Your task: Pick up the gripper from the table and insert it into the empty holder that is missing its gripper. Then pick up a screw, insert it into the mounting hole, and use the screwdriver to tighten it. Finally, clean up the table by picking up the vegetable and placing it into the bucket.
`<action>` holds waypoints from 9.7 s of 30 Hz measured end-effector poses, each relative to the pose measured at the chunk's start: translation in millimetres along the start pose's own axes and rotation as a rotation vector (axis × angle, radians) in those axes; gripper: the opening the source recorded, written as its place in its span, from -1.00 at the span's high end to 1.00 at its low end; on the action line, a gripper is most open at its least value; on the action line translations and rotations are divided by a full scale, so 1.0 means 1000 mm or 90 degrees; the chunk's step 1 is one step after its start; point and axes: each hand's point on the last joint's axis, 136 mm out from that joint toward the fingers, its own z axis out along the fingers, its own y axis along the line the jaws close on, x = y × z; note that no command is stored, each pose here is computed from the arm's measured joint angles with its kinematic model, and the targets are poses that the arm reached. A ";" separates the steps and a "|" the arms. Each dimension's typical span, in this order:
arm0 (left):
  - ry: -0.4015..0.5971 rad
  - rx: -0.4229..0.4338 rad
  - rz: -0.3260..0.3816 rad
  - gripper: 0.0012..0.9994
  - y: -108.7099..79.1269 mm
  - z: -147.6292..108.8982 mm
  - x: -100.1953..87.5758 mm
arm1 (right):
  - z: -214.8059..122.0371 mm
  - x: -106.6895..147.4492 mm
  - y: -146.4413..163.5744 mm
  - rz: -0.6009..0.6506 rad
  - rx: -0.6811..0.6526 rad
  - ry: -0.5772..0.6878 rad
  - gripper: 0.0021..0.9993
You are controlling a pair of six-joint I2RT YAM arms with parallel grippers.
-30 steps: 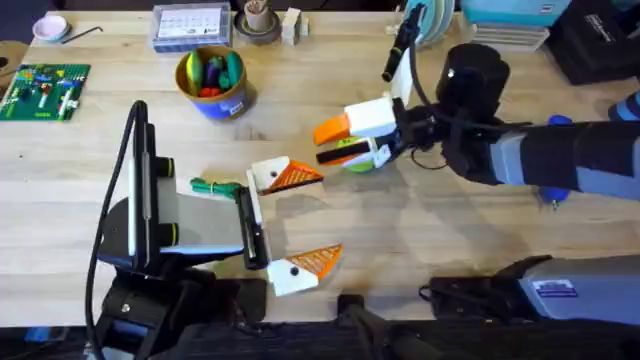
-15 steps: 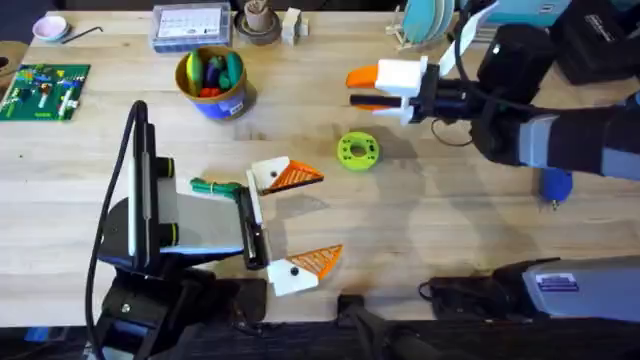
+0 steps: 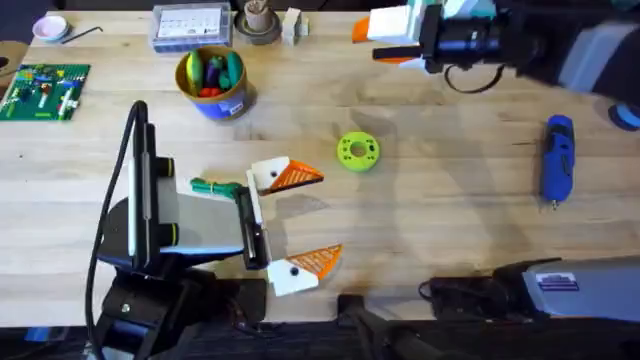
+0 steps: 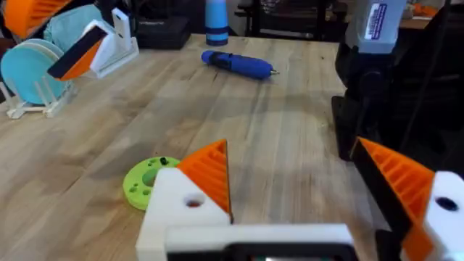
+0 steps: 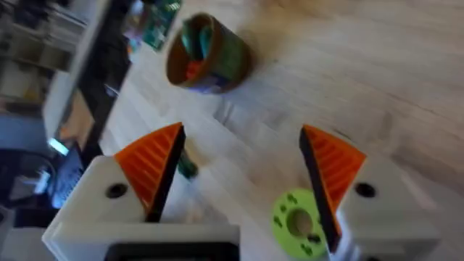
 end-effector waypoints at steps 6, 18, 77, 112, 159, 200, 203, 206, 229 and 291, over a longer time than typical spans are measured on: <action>0.000 0.001 0.000 -0.99 0.000 0.000 0.000 | -0.040 0.035 -0.003 -0.071 0.150 0.141 -0.99; 0.000 0.002 0.000 -0.99 0.000 0.000 0.000 | -0.085 0.071 0.019 -0.233 0.206 0.242 -0.99; 0.000 0.002 0.000 -0.99 -0.001 0.000 0.000 | 0.003 0.165 -0.075 -0.301 0.309 0.348 0.26; 0.000 0.002 0.000 -0.99 -0.001 0.000 0.000 | 0.011 0.157 -0.067 -0.334 0.342 0.340 0.52; 0.000 0.002 0.000 -0.99 -0.001 0.000 0.000 | 0.018 0.160 -0.066 -0.338 0.334 0.347 0.98; 0.000 0.009 -0.002 -0.99 -0.003 0.000 0.000 | 0.002 0.113 0.186 -0.499 0.101 0.265 0.99; 0.000 0.009 -0.002 -0.99 -0.003 0.000 0.000 | 0.007 0.131 0.200 -0.516 0.065 0.286 0.99; 0.000 0.009 -0.002 -0.99 -0.003 0.000 0.000 | 0.012 0.144 0.211 -0.531 0.040 0.299 0.99; 0.000 0.012 -0.004 -0.99 -0.003 0.000 0.001 | 0.028 0.182 0.202 -0.525 0.039 0.391 0.99; 0.001 0.012 -0.010 -0.99 -0.003 0.000 0.001 | 0.030 0.177 0.190 -0.517 0.090 0.387 0.99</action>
